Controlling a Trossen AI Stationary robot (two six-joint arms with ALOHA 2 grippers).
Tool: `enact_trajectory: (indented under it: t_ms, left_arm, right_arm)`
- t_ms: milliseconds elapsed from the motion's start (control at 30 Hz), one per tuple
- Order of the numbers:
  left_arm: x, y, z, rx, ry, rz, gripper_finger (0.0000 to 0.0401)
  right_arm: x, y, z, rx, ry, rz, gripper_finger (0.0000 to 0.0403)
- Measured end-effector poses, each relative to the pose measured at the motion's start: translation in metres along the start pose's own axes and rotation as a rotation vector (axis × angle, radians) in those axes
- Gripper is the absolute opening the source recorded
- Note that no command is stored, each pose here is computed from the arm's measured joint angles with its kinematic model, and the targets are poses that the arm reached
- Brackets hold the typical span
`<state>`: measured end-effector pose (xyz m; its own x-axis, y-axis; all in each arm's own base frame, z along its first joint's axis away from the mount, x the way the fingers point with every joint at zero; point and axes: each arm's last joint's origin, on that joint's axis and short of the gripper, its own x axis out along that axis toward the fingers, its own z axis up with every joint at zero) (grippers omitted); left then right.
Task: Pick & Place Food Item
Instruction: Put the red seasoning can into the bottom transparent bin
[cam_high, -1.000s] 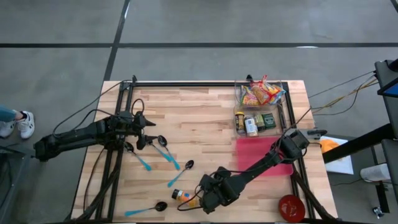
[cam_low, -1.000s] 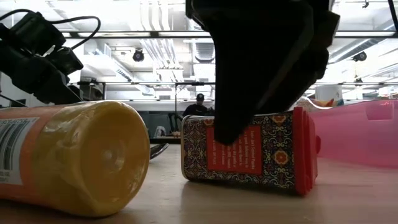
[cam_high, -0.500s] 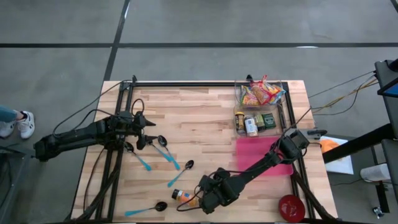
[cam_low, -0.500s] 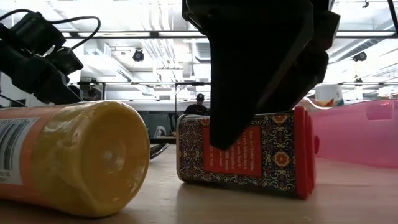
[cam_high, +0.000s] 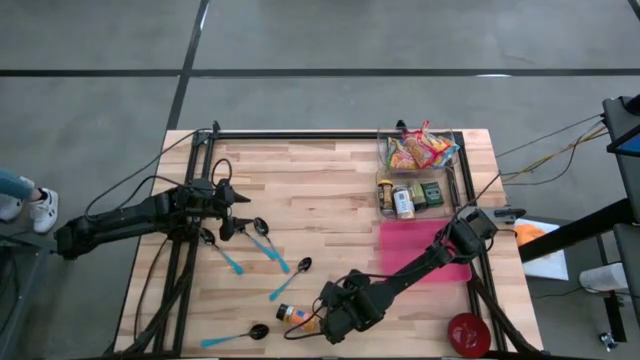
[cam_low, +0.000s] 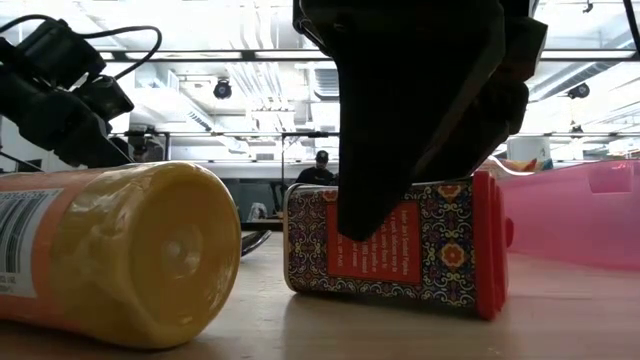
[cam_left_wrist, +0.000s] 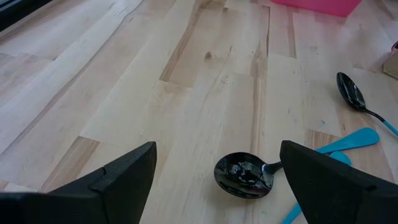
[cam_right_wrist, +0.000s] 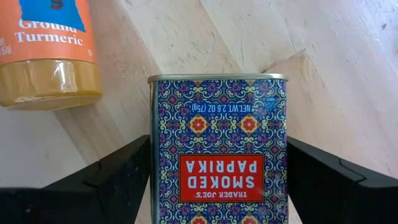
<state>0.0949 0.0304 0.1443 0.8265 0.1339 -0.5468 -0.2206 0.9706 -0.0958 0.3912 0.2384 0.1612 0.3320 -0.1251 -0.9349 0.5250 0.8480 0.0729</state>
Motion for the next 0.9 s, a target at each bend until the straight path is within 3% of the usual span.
enact_trajectory:
  t_ms: [167,333,633,900]
  left_arm:
    - [0.0,0.0,0.0,0.0,0.0,0.0,0.0345]
    - [0.0,0.0,0.0,0.0,0.0,0.0,0.0345]
    - [0.0,0.0,0.0,0.0,0.0,0.0,0.0345]
    - [0.0,0.0,0.0,0.0,0.0,0.0,0.0345]
  right_arm:
    - [0.0,0.0,0.0,0.0,0.0,0.0,0.0321]
    - [-0.0002,-0.0001,0.0,0.005,0.0,-0.001,0.0283]
    - [-0.0002,-0.0007,-0.0003,0.006,0.003,-0.007,0.0299]
    - [-0.0004,-0.0008,-0.0001,0.006,0.003,-0.007,0.0283]
